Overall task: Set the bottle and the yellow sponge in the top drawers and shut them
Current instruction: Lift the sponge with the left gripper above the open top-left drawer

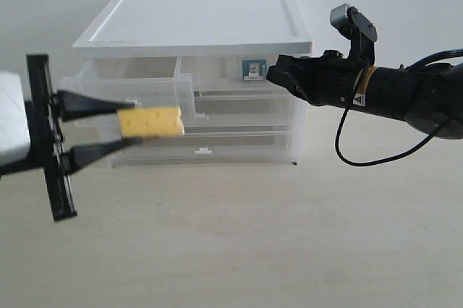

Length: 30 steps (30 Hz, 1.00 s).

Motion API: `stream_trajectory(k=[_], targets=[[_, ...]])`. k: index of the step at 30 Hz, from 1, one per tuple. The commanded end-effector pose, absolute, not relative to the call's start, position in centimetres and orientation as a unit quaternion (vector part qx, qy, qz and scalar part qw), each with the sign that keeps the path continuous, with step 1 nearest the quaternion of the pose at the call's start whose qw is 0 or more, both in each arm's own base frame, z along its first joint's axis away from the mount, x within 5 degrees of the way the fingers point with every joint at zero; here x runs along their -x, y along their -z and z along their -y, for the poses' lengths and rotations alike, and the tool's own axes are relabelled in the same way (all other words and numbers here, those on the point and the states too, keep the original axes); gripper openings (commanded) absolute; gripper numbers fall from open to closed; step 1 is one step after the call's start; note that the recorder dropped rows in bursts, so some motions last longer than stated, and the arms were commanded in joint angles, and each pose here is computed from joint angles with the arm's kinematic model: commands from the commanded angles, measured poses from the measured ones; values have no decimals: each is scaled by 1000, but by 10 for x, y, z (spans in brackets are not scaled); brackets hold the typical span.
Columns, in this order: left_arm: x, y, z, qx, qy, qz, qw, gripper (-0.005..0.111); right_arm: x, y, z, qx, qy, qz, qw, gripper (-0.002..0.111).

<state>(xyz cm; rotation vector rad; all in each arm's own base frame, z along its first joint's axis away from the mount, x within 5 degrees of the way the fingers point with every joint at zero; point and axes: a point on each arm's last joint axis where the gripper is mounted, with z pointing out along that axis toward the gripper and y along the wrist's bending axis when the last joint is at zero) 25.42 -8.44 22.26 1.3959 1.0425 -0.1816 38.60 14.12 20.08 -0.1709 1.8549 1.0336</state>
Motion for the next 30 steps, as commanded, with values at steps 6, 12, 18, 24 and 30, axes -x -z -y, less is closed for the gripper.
stream_trajectory(k=[6, 12, 18, 24, 30], targets=[[-265, -282, 69, -511, -76, -436, 737, 4, -387, -203, -141, 74, -424, -758, 490, 0], [-297, -279, 62, -553, -138, -486, 663, 4, -387, -203, -141, 75, -422, -758, 491, 0], [-316, -262, 65, -574, -117, -494, 642, 4, -387, -203, -141, 77, -421, -758, 492, 0], [-323, -251, 66, -585, -108, -498, 631, 4, -387, -203, -141, 77, -421, -758, 492, 0], [-323, -249, 69, -589, -91, -481, 643, 4, -387, -203, -141, 77, -421, -758, 492, 0]])
